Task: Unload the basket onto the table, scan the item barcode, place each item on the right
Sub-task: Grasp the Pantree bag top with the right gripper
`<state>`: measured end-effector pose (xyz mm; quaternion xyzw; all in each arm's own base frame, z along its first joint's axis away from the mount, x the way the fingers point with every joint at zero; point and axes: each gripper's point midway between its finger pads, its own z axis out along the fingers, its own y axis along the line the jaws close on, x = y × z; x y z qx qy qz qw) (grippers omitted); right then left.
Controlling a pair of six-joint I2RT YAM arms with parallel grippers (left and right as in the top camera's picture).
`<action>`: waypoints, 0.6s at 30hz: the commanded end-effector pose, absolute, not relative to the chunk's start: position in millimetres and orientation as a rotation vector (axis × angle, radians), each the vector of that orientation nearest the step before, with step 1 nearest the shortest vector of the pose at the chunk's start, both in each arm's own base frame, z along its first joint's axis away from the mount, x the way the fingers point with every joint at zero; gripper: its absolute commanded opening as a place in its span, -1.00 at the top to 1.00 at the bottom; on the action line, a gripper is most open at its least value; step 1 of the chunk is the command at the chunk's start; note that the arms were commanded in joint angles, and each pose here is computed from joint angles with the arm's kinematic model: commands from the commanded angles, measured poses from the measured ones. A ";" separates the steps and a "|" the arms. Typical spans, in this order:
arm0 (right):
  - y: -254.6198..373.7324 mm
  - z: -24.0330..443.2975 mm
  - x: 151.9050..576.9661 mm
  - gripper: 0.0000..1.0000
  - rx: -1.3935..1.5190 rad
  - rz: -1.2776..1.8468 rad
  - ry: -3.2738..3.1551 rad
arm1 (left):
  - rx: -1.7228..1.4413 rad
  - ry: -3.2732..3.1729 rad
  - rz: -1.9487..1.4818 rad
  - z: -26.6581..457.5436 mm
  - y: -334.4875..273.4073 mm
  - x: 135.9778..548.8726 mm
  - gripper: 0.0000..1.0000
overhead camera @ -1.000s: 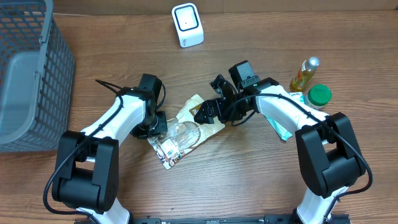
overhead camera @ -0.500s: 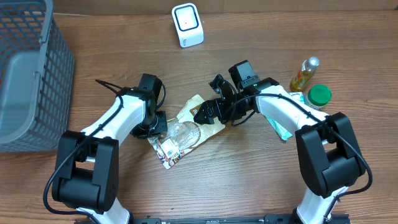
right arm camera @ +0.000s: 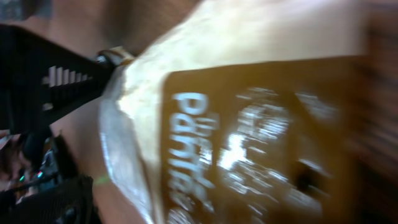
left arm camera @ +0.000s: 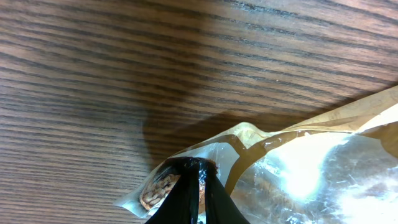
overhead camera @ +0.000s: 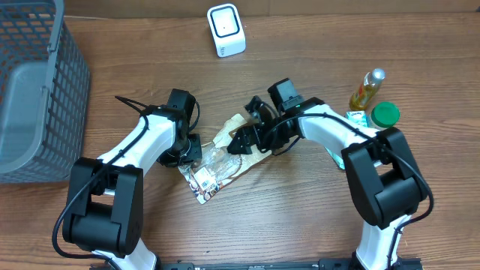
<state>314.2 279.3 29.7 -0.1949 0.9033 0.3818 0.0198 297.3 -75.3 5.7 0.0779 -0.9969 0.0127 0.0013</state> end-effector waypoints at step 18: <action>327.8 31.3 274.1 -0.47 -0.785 1.449 2.734 | 0.250 -3.127 0.028 2.1 -74.8 295.1 0.78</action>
